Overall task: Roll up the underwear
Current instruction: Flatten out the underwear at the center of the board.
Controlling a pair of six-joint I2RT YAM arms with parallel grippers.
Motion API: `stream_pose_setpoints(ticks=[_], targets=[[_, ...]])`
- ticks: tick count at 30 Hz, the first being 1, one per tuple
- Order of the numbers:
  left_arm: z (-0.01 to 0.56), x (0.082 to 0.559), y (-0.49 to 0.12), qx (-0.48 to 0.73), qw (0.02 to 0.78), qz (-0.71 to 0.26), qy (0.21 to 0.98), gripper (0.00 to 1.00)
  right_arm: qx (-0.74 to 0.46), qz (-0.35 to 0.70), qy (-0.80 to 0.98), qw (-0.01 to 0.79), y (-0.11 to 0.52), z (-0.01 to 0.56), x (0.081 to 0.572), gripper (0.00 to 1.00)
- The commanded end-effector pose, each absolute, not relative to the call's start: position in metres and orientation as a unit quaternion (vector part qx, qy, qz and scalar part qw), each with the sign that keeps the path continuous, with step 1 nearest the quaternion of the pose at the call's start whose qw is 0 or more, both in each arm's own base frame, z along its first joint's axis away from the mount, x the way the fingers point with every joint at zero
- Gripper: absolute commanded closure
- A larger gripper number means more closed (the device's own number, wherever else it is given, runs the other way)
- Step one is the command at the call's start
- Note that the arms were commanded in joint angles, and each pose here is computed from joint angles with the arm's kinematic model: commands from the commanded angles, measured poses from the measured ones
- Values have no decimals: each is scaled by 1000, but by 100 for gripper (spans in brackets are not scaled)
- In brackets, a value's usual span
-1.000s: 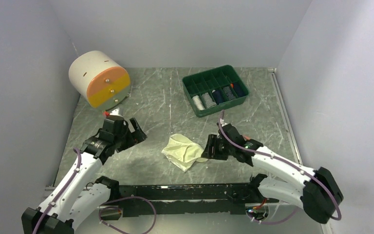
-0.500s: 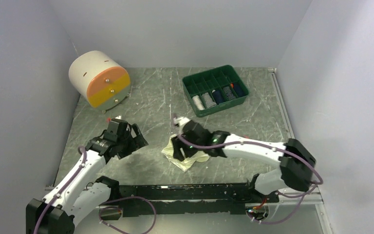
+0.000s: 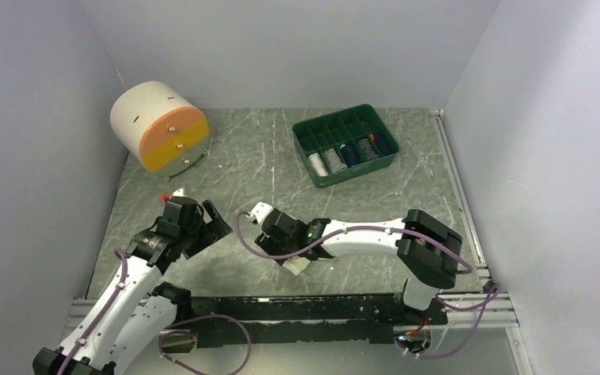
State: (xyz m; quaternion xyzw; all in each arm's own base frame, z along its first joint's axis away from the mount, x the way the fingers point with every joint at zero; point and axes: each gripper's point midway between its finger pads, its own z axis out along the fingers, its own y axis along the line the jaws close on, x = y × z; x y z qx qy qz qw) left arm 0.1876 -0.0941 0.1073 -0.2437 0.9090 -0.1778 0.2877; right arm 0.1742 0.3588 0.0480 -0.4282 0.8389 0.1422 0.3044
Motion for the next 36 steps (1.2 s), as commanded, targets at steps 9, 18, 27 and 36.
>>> stream_pose_setpoints(ticks=[9,18,27,36], targets=[[111,196,-112,-202,292,-220,909,6,-401,135,821,382,369,103,201,100],[106,199,-161,-90,259,-331,903,7,-328,213,840,376,295,143,161,100],[79,194,-165,-88,215,-328,916,10,-387,412,824,44,280,111,6,95],[68,190,-158,-106,200,-301,926,11,-380,289,840,257,311,145,108,32]])
